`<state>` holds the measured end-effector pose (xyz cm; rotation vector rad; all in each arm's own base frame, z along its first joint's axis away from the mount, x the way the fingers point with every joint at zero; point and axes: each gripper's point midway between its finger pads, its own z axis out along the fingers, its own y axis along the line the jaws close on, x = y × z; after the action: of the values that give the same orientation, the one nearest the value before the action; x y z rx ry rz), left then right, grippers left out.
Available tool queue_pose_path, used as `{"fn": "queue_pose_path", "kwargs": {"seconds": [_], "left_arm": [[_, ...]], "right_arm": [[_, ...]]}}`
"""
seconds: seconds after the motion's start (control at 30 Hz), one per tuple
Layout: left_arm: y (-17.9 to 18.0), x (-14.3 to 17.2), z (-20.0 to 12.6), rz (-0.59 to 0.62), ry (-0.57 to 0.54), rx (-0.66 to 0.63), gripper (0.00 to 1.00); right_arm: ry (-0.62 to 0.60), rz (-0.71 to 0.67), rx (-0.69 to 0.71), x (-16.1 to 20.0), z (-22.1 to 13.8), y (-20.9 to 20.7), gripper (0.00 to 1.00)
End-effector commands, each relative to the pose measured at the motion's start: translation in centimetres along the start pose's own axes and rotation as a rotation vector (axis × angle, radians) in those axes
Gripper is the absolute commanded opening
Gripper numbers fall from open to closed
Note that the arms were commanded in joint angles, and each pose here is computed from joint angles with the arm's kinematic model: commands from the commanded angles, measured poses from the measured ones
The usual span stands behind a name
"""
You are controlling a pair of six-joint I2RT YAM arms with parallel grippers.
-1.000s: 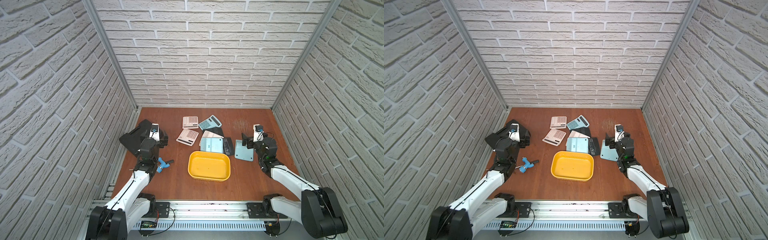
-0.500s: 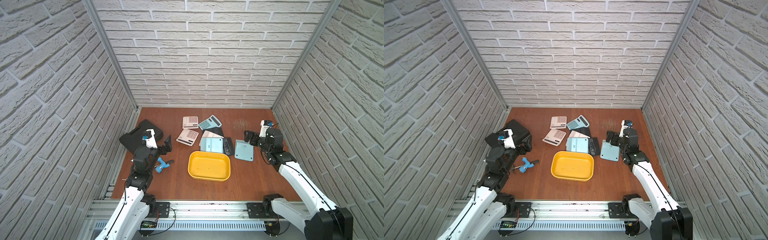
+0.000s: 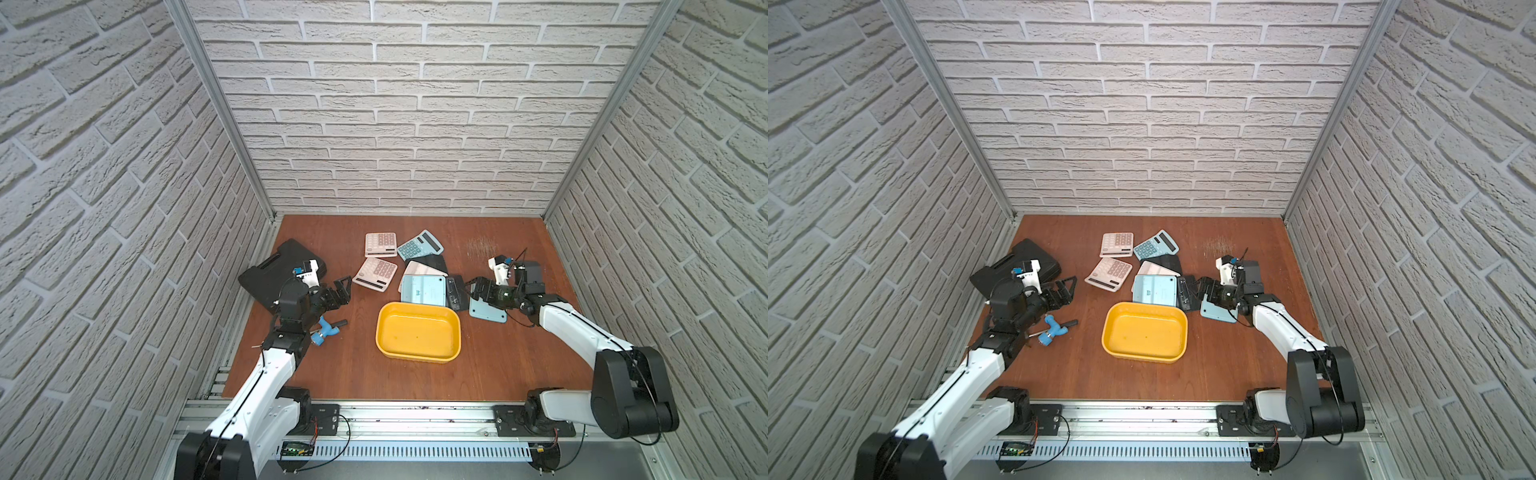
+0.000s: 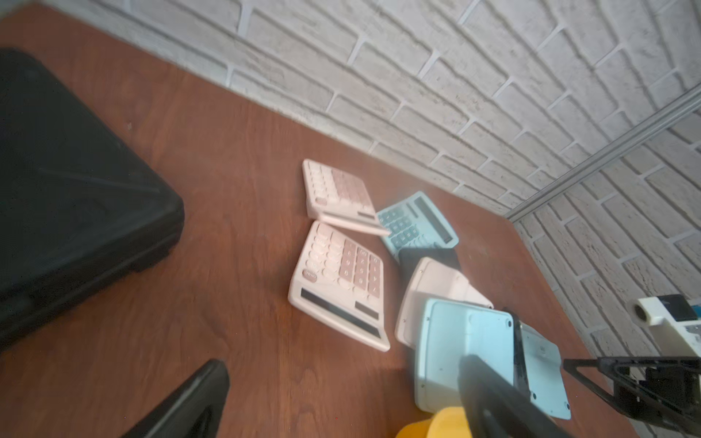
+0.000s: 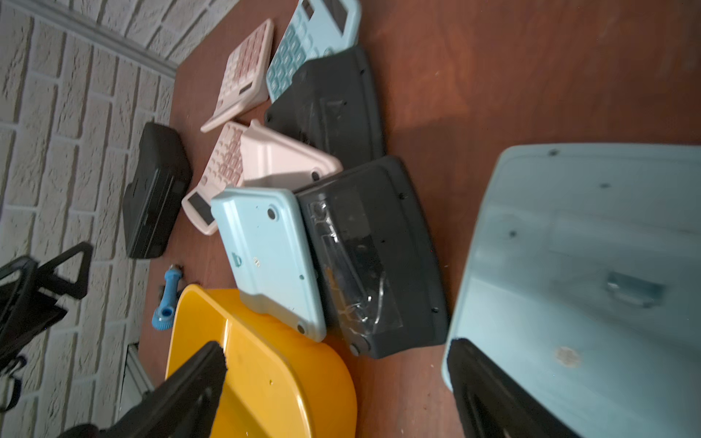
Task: Put the calculator in the storage box
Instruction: Pick up the calculator from the center of the board.
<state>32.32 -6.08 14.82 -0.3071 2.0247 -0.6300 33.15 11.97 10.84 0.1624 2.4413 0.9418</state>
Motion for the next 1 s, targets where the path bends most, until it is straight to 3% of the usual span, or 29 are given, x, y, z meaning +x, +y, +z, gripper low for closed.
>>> {"fn": "queue_pose_path", "kwargs": {"seconds": [0.0, 0.3, 0.67, 0.97], "left_arm": [[-1.8, -1.0, 1.3, -0.041, 0.007, 0.098, 0.98], [-1.8, 0.8, 2.9, -0.24, 0.09, 0.013, 0.98], [-1.4, 3.9, 7.7, -0.475, 0.134, -0.093, 0.98], [-2.3, 5.3, 12.5, -0.581, 0.181, -0.096, 0.63]], "right_arm": [[0.002, -0.108, -0.133, -1.1, 0.4, 4.3, 0.93], [-0.073, -0.163, 0.026, -1.7, -0.8, 2.7, 0.96], [-0.207, -0.206, 0.175, -1.9, -4.3, 1.2, 0.99], [-0.213, -0.203, 0.19, -1.7, -4.8, 1.0, 0.99]]}}
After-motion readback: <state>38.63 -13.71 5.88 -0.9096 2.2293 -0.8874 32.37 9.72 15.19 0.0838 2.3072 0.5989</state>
